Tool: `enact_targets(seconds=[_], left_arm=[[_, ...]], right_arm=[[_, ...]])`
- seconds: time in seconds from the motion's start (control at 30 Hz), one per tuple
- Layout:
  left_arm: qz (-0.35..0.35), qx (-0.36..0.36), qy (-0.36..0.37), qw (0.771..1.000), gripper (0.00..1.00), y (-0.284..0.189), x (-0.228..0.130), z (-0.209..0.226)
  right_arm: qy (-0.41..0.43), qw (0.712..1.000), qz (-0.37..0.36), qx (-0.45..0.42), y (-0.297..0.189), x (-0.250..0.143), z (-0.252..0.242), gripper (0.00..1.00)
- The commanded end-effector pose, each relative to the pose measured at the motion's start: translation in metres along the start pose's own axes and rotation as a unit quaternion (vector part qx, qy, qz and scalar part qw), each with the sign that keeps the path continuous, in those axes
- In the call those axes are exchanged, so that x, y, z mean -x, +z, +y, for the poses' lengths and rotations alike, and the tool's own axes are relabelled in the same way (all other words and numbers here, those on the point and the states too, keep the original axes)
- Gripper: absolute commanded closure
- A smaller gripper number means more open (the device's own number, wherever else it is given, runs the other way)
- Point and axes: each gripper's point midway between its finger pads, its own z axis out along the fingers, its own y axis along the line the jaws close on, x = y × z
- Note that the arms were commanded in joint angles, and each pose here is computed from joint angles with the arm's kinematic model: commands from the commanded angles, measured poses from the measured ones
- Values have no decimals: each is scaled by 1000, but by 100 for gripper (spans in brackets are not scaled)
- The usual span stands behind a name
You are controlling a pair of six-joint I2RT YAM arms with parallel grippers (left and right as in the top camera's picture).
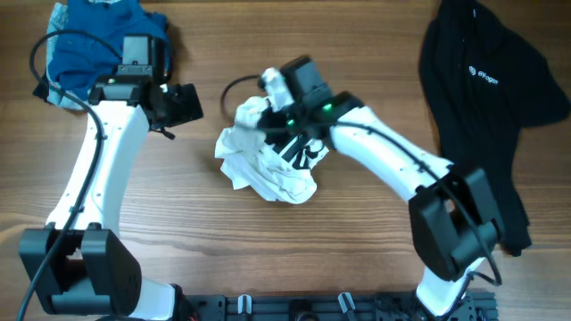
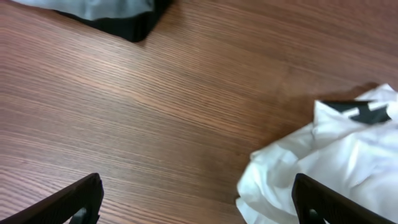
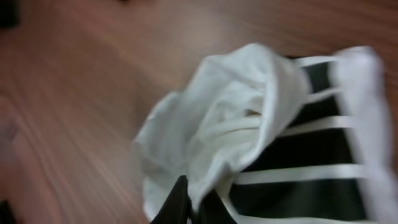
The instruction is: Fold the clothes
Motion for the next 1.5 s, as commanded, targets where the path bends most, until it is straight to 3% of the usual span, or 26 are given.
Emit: enact_targets(seconds=[0.0,0.1,0.13,0.17,0.3,0.47,0.63,0.87,1.07,1.3,1.47], left_arm=[[-9,15,-24,1000,3,-1,11,23],[-10,24,-45,999,3,0,14,40],[-10,27,-53,998,3,0,16,46],[-11,29,-60,998,3,0,17,52],[-11,36,-77,996,2,0,19,66],[-14,33,-77,996,2,0,20,65],[13,-28,-74,997,5,0,11,44],[64,-82,-13,994,9,-4,-18,-1],[94,-108,82,986,8,8,-68,-70],[137,-126,51,981,8,34,-135,-123],[158,-112,17,981,11,31,-159,-136]], right_arm=[[-89,995,18,48,15,-12,57,96],[-129,989,34,62,21,-27,81,96],[-144,987,41,65,22,-32,86,85],[-149,986,44,66,23,-34,88,67],[-156,985,44,62,19,-30,89,45],[-133,990,49,3,-1,-10,63,32],[-33,995,72,-55,-32,-2,11,27],[44,982,153,-101,-64,-43,-74,27],[98,979,121,-130,-75,-37,-118,24],[135,976,92,-141,-82,-28,-136,22],[133,977,86,-141,-81,-25,-136,22]])
